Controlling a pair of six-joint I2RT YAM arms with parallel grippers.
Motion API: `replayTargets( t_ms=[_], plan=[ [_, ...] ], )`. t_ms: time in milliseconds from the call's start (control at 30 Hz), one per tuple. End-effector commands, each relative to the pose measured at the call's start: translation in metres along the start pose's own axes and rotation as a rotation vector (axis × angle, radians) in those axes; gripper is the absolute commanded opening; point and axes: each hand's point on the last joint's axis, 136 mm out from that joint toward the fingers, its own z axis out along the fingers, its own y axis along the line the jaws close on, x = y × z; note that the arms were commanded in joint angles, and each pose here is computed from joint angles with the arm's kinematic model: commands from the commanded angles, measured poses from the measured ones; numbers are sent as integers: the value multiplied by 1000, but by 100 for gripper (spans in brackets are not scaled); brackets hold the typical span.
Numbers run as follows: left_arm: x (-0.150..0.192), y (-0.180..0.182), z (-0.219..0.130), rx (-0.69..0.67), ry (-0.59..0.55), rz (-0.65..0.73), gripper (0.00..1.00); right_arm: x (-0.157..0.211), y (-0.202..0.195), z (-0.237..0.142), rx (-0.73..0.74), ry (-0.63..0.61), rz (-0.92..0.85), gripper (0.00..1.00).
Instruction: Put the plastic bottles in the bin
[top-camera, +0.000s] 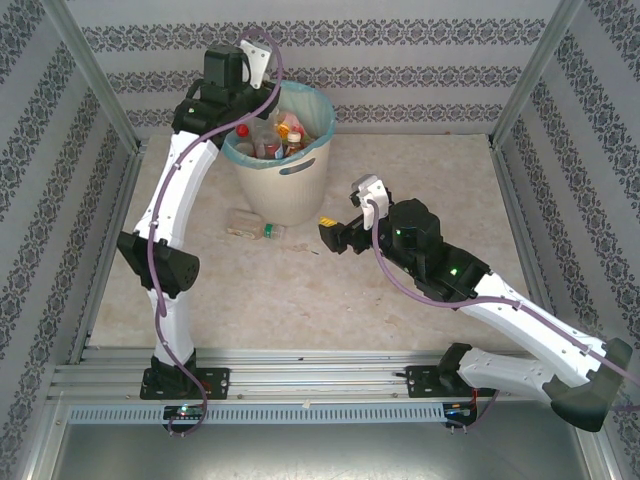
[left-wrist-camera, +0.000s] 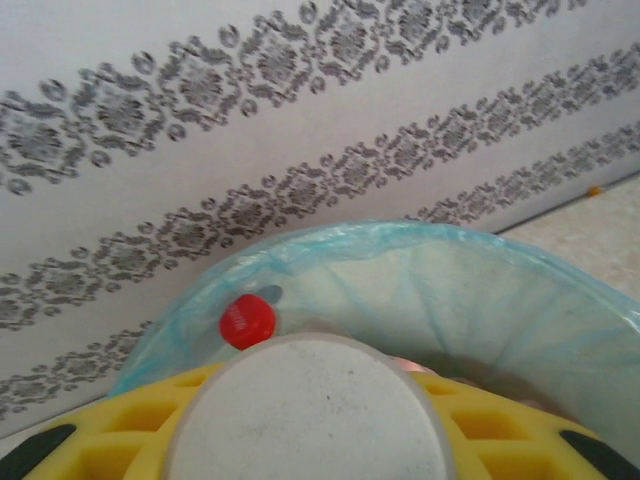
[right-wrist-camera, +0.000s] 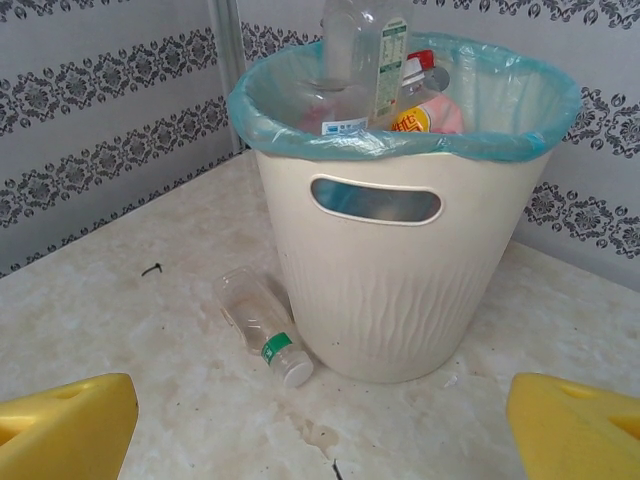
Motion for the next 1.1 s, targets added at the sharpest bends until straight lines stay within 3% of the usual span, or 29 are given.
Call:
replayTargets(
  t_ms=[0,200,333,533,867,1067],
  plan=[
    [-37,29,-35,-141,-146,31,0,2,-5,-1,17,-14,14,95],
    [-6,43,-18,-218,-124,24,0,10,-6,-1,16,6,25,95],
    [26,42,6,-192,-52,-3,0,11,-6,-1,15,10,20,95],
    [47,36,23,-145,28,-44,0,16,-6,3,19,28,22,96],
    [12,14,6,6,-99,-125,0,13,-4,5,12,30,15,96],
    [42,-2,15,79,12,-181,0,16,-5,5,16,30,29,95]
  ],
)
